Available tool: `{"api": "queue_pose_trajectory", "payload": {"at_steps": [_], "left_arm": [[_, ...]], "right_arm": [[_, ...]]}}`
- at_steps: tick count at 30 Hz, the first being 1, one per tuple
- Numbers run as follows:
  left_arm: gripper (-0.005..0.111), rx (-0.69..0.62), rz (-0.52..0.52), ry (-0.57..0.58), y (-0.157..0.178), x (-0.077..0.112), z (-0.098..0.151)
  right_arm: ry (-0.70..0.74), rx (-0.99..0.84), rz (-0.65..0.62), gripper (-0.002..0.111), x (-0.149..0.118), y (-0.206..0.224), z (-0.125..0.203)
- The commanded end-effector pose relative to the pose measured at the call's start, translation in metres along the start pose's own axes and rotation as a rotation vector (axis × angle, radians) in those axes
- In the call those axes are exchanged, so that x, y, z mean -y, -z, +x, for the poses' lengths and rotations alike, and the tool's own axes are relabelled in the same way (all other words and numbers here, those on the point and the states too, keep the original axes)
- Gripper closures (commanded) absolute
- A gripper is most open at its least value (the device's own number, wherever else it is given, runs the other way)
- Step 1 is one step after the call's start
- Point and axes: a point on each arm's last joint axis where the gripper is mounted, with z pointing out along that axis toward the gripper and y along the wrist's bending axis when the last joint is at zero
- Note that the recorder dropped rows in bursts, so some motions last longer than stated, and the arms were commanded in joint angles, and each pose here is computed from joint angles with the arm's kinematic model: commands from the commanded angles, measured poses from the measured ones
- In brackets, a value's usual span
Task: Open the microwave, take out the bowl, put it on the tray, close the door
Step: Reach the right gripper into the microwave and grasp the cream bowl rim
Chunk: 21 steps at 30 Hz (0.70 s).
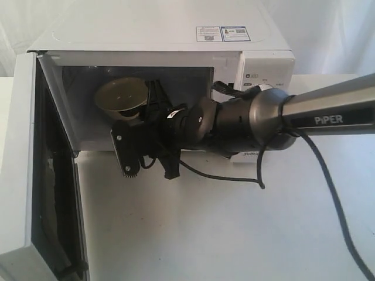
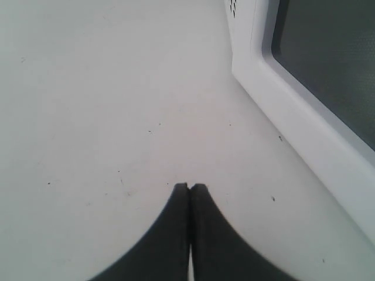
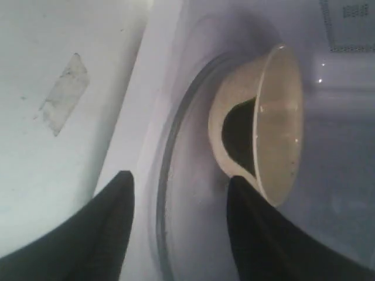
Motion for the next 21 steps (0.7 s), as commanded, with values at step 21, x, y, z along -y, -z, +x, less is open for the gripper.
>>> {"api": "queue_pose_trajectory", "payload": {"at_steps": [21], "left_arm": [[0.107,-0.002,-0.001,0.007,0.0,0.0,0.001]], "right_arm": [[0.013,-0.009,0.11,0.061,0.024,-0.053,-0.007]]}}
